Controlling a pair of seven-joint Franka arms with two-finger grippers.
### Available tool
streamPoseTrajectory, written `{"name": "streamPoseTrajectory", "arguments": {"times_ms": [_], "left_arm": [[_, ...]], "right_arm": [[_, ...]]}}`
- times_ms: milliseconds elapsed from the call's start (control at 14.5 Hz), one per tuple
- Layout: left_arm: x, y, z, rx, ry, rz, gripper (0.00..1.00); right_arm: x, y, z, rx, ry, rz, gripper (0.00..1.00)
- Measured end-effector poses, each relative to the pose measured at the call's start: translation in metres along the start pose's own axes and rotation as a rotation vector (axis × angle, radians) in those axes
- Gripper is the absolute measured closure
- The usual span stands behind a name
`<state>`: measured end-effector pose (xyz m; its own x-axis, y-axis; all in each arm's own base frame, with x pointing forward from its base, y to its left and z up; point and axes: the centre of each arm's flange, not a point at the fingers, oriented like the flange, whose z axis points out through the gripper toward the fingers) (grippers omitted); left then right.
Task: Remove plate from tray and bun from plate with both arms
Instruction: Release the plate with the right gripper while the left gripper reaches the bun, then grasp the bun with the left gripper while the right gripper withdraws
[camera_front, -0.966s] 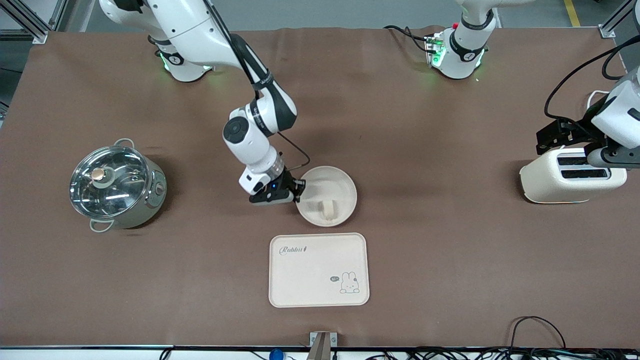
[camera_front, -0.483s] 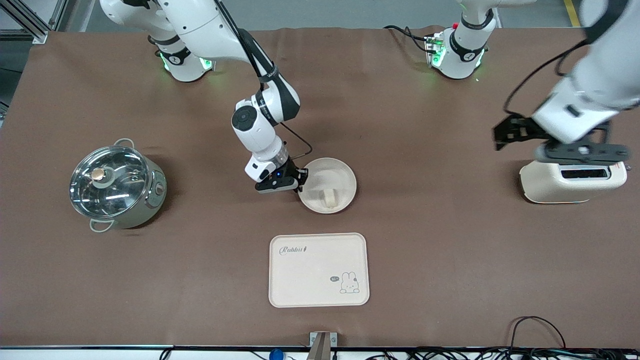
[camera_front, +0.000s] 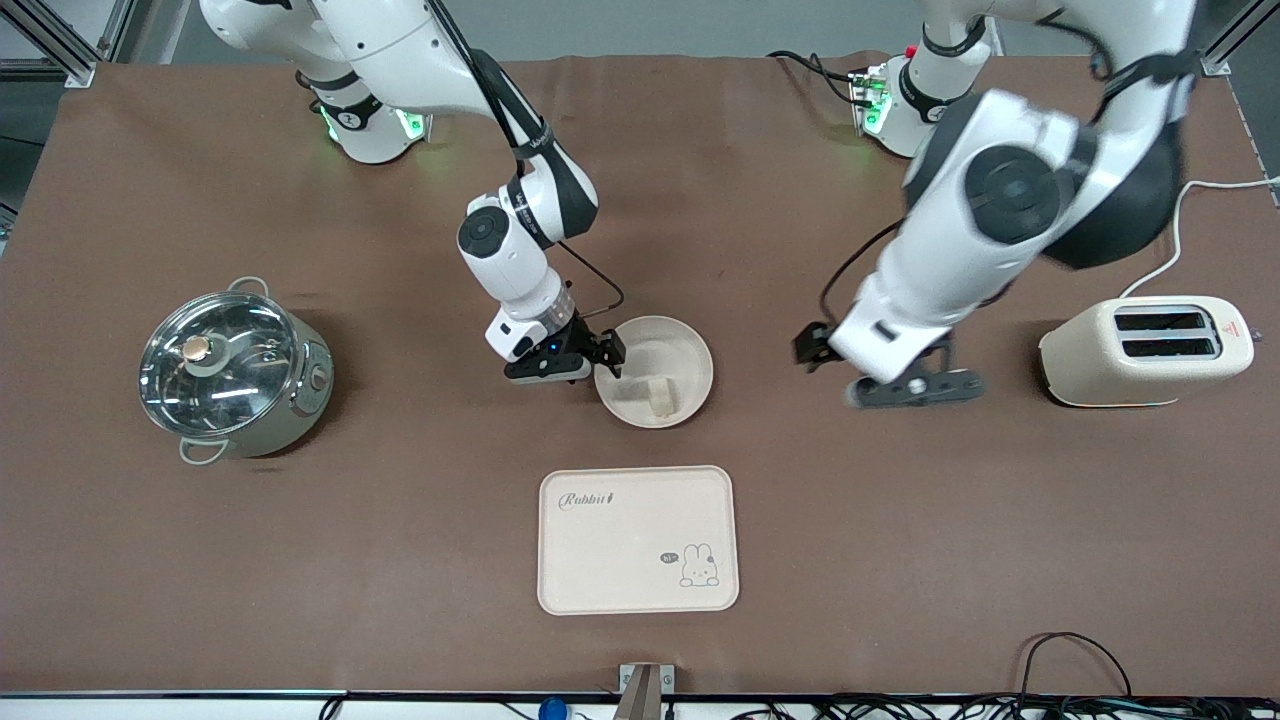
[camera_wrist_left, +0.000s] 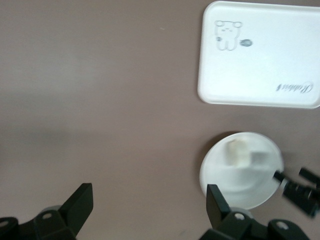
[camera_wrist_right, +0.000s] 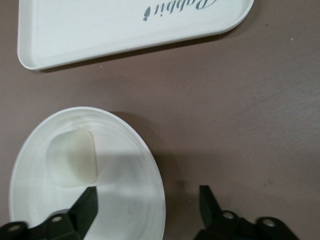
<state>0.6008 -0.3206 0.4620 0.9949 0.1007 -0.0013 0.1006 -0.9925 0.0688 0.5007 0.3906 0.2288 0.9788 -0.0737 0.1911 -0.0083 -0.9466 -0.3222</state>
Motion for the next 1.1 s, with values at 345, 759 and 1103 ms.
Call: {"name": "streamPoseTrajectory", "arguments": {"times_ms": [345, 759, 1103], "left_arm": [[-0.018, 0.076, 0.106, -0.025, 0.033, -0.136, 0.00], [-0.071, 0.148, 0.205, -0.044, 0.069, -0.225, 0.00], [-0.088, 0.159, 0.242, -0.056, 0.054, -0.246, 0.00]], "right_arm": [[0.063, 0.024, -0.112, 0.032, -0.081, 0.078, 0.00], [0.095, 0.070, -0.224, -0.129, -0.128, -0.033, 0.00], [0.111, 0.111, -0.328, -0.250, -0.173, -0.041, 0.00]]}}
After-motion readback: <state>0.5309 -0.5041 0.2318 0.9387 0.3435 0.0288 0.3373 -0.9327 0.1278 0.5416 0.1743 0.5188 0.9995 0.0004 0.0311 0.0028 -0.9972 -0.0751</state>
